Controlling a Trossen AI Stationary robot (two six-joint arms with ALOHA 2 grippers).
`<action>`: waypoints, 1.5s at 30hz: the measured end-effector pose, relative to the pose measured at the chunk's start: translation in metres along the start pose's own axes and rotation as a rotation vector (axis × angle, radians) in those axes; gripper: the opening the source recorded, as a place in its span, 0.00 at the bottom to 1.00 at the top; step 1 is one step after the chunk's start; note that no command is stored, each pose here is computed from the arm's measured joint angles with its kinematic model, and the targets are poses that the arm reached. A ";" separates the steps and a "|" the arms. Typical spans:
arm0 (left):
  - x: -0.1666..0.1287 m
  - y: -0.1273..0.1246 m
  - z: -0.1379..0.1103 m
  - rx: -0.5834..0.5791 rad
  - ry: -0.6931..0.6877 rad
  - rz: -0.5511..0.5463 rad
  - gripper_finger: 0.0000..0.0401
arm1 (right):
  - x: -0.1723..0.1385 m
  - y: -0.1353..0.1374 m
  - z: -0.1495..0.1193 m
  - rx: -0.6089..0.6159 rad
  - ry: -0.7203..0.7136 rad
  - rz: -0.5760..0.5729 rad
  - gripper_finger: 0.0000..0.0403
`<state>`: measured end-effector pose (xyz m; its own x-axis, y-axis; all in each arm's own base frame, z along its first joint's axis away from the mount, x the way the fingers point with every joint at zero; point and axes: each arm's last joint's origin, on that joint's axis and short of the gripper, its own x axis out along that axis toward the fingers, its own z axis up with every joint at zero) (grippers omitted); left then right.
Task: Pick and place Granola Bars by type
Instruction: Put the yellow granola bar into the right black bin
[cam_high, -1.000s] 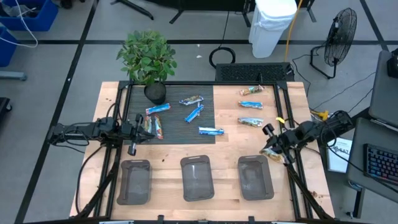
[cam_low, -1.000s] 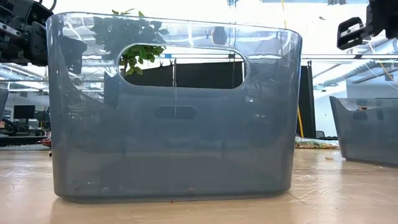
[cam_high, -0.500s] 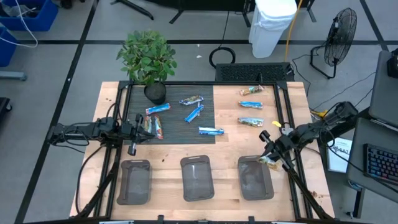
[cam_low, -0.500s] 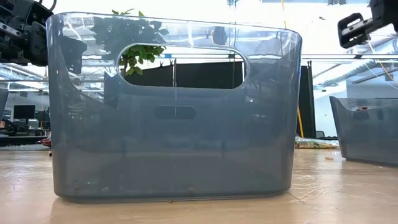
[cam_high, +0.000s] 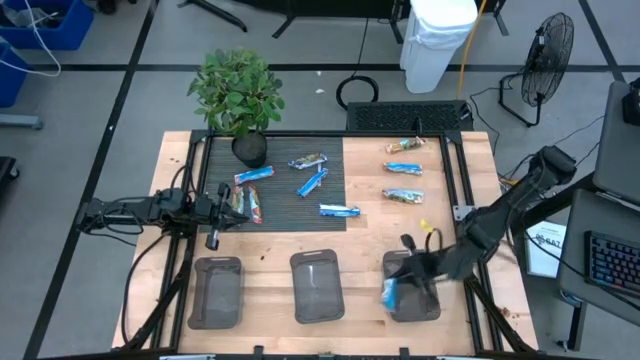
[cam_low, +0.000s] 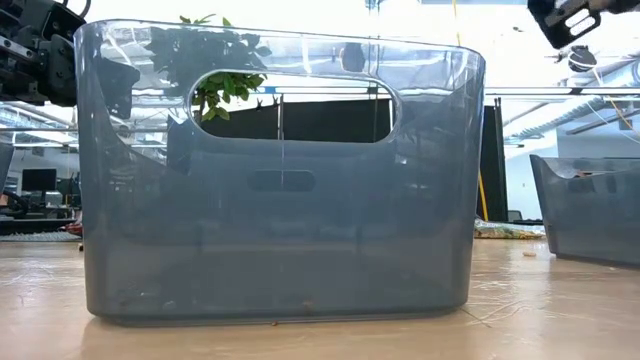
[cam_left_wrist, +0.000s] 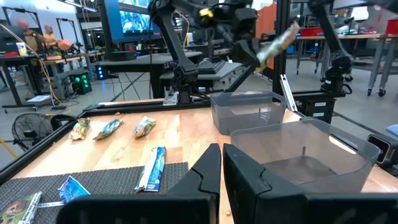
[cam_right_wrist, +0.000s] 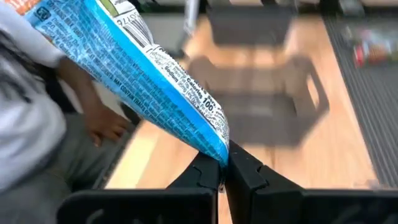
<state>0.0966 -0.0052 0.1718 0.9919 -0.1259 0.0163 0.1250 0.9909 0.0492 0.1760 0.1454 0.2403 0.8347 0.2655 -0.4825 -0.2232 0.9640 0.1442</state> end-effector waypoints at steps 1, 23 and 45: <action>0.000 0.000 0.000 0.000 0.001 0.000 0.06 | 0.004 0.003 0.001 0.030 0.037 -0.024 0.00; 0.000 0.000 0.000 0.000 0.000 0.000 0.06 | -0.008 -0.009 -0.046 0.765 0.694 -0.568 0.00; 0.000 0.000 0.000 0.000 0.000 0.000 0.06 | 0.026 -0.003 -0.064 0.695 0.724 -0.606 0.00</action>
<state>0.0966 -0.0052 0.1719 0.9919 -0.1259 0.0167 0.1250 0.9909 0.0492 0.1659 0.1504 0.1727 0.1791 -0.0733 -0.9811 0.6228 0.7804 0.0555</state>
